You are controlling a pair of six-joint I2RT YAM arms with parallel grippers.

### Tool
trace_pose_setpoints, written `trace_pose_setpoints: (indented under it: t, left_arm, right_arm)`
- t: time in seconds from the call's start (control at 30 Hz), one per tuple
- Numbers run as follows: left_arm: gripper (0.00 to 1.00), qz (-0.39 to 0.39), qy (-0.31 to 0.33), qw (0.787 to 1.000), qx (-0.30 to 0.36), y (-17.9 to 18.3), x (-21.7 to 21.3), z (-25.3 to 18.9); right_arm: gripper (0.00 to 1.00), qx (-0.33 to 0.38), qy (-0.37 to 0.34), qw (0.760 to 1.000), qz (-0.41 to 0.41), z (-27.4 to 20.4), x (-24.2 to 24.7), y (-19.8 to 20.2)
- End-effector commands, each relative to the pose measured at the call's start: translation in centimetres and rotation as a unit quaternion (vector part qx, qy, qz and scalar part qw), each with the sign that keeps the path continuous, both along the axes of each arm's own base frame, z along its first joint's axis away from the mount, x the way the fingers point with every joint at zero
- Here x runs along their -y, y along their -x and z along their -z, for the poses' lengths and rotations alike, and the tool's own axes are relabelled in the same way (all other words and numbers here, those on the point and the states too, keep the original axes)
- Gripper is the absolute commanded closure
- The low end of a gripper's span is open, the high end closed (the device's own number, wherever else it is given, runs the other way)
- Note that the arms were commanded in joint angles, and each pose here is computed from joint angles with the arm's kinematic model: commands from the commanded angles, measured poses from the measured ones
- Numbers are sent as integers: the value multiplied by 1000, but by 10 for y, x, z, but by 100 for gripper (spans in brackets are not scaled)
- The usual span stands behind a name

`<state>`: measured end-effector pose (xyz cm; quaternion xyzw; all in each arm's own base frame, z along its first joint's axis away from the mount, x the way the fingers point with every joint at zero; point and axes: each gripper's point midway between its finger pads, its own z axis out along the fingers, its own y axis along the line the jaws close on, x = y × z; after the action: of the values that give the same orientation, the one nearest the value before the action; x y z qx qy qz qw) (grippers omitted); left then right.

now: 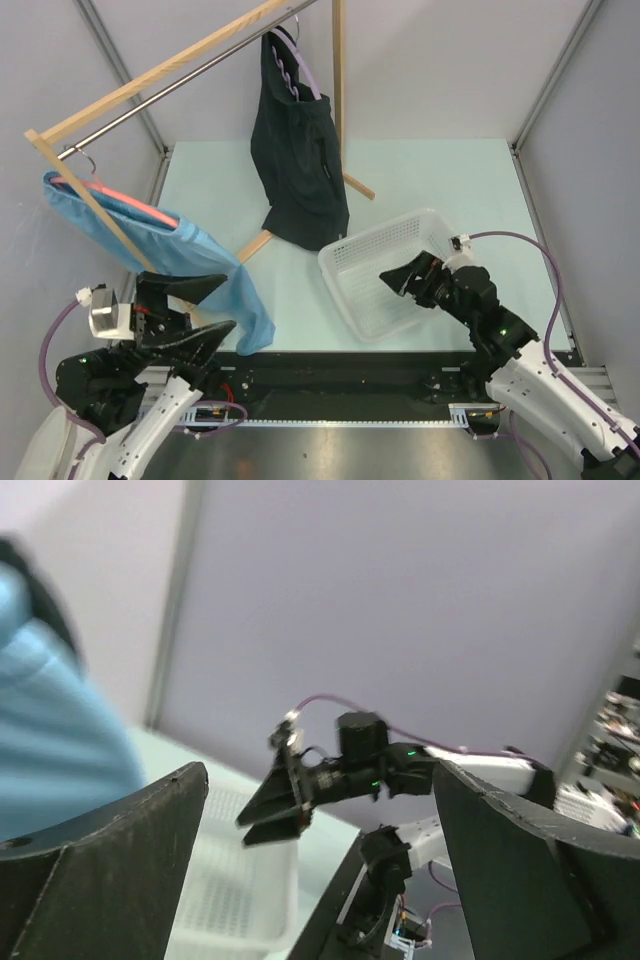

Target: Remove the shorts from the hanger

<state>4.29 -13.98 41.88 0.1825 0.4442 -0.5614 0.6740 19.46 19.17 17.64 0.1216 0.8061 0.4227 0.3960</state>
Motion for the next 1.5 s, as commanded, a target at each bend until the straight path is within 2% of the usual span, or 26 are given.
trace_pose_setpoints:
  t: [0.0,0.07,0.13,0.17,0.23,0.27,0.3,0.33,0.37,0.4,0.43,0.47,0.53,0.57,0.67,0.7,0.77,0.8,1.0,1.03,1.1,1.17,1.3,1.47]
  left_arm:
    - [0,-106,9,985,-137,-17,-38,38]
    - [0,-137,3,971,-198,-21,-49,56]
    - [0,-180,21,957,-228,-21,-70,54]
    - [0,-209,7,942,-263,-27,-78,68]
    - [0,-225,2,941,-251,-16,-90,59]
    - [0,-228,-20,946,-228,-11,-91,57]
    - [0,-223,-19,953,-202,-3,-93,47]
    - [0,-215,-22,958,-191,4,-93,45]
    - [0,-217,-9,956,-196,7,-97,44]
    - [0,-221,20,956,-194,13,-106,42]
    - [0,-224,39,955,-193,15,-111,40]
    - [0,-228,36,953,-199,15,-113,41]
    - [0,-227,22,953,-198,16,-112,39]
    - [0,-228,21,953,-199,16,-113,39]
    - [0,-238,19,948,-212,16,-117,46]
    - [0,-241,17,947,-213,16,-118,48]
    - [0,-242,18,946,-213,18,-120,51]
    - [0,-241,17,947,-212,19,-120,52]
    - [1,-234,-11,948,-216,23,-116,57]
    - [1,-234,-14,948,-216,23,-116,57]
    - [2,-239,-17,946,-219,24,-119,58]
    - [2,-243,-15,945,-217,26,-122,56]
    - [2,-251,-13,943,-218,30,-128,57]
    - [2,-260,-15,941,-218,34,-134,56]
  right_arm:
    - [0,-1,82,997,12,8,21,2]
    - [0,11,87,996,4,-6,19,1]
    - [0,39,88,995,-17,-28,13,1]
    - [0,47,85,994,-39,-34,3,1]
    - [0,63,77,992,-83,-49,-17,7]
    - [0,85,63,989,-101,-73,-29,9]
    - [0,78,74,987,-116,-73,-43,5]
    - [0,95,72,981,-156,-84,-63,20]
    - [0,125,61,978,-156,-116,-74,19]
    - [0,128,79,975,-165,-115,-90,18]
    - [0,153,86,967,-184,-127,-104,25]
    - [0,190,75,959,-196,-161,-122,39]
    - [0,221,100,944,-223,-171,-154,49]
    - [0,237,99,935,-244,-180,-170,66]
    - [0,298,101,909,-273,-214,-210,83]
    - [0,323,87,899,-283,-237,-221,97]
    - [0,353,113,883,-288,-237,-245,100]
    - [0,369,101,879,-285,-257,-251,103]
    - [0,402,125,860,-288,-264,-300,96]
    - [0,411,117,859,-283,-278,-303,96]
    - [0,415,133,856,-279,-270,-322,90]
    - [0,417,122,864,-253,-285,-329,83]
    - [1,412,116,868,-251,-280,-361,82]
    - [19,396,82,892,-204,-286,-375,70]
